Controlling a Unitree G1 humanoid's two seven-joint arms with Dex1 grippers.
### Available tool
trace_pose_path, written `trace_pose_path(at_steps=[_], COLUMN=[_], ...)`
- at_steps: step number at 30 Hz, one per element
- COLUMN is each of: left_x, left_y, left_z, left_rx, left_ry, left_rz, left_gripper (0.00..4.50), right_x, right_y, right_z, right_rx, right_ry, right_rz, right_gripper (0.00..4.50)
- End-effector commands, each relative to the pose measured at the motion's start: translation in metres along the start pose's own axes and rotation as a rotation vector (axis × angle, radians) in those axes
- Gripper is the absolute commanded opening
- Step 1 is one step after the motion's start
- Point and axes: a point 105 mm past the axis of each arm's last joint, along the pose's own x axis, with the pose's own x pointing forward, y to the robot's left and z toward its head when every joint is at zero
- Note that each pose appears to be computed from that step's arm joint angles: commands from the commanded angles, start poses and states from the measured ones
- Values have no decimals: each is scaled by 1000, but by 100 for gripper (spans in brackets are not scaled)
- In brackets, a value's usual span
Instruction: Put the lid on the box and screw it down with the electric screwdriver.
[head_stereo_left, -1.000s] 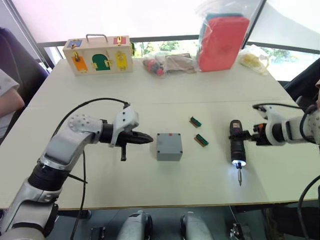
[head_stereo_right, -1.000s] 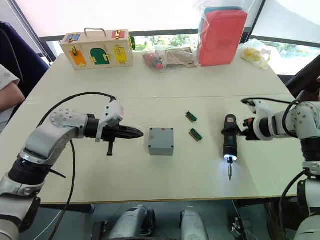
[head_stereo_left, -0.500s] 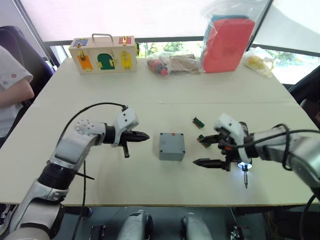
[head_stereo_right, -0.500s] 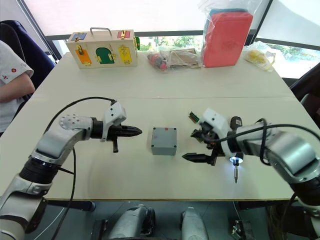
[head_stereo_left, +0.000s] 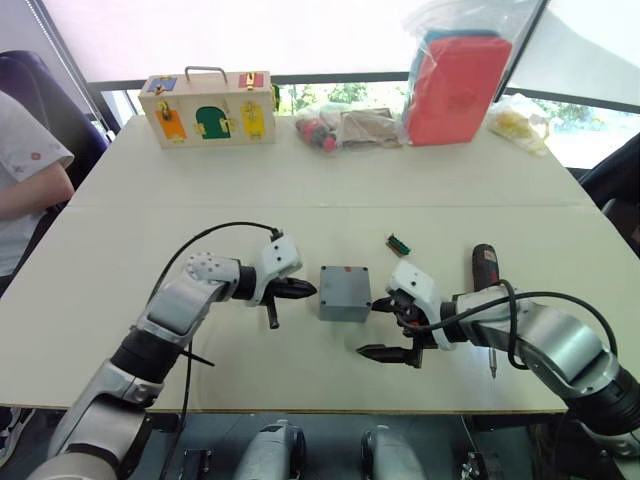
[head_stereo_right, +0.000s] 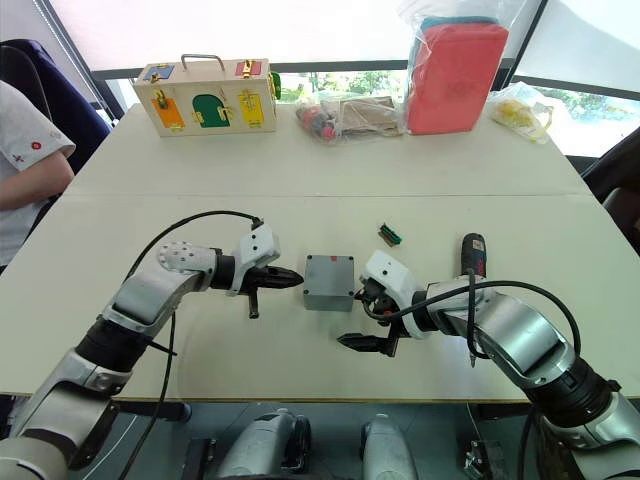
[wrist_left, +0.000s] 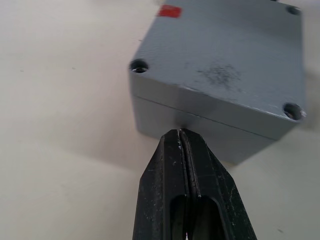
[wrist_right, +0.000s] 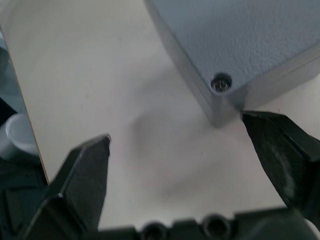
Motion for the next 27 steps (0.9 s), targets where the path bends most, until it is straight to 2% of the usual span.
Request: trace_pose_path(at_steps=[1, 6, 8, 11, 13, 15, 19, 23, 27], left_x=[6, 4, -7, -19, -26, -30, -25, -13, -1], left_y=[17, 32, 32, 25, 15, 1, -16, -20, -7], left_z=[16, 15, 10, 3, -2, -3, -3, 2, 6], left_rx=[66, 74, 78, 87, 82, 79, 61, 44, 57], left_ry=[-33, -19, 4, 36, 52, 59, 51, 27, 20], left_rz=[56, 112, 111, 82, 41, -14, -61, -45, 31], left_gripper=[0, 0, 0, 0, 0, 0, 0, 0, 0], right_x=[2, 0, -13, -27, -32, -33, -24, -11, -4], right_y=[14, 18, 10, -6, -26, -46, -61, -58, -43], right_z=[21, 30, 26, 20, 18, 17, 17, 21, 22], right_rx=[-29, -4, -30, -79, -122, -162, -216, -267, -273], right_ry=[-77, -112, -83, -43, -23, -11, -12, -30, -44], right_rz=[36, 32, -14, -83, -155, -213, -221, -158, -77], right_gripper=[447, 447, 447, 447, 447, 447, 447, 447, 447])
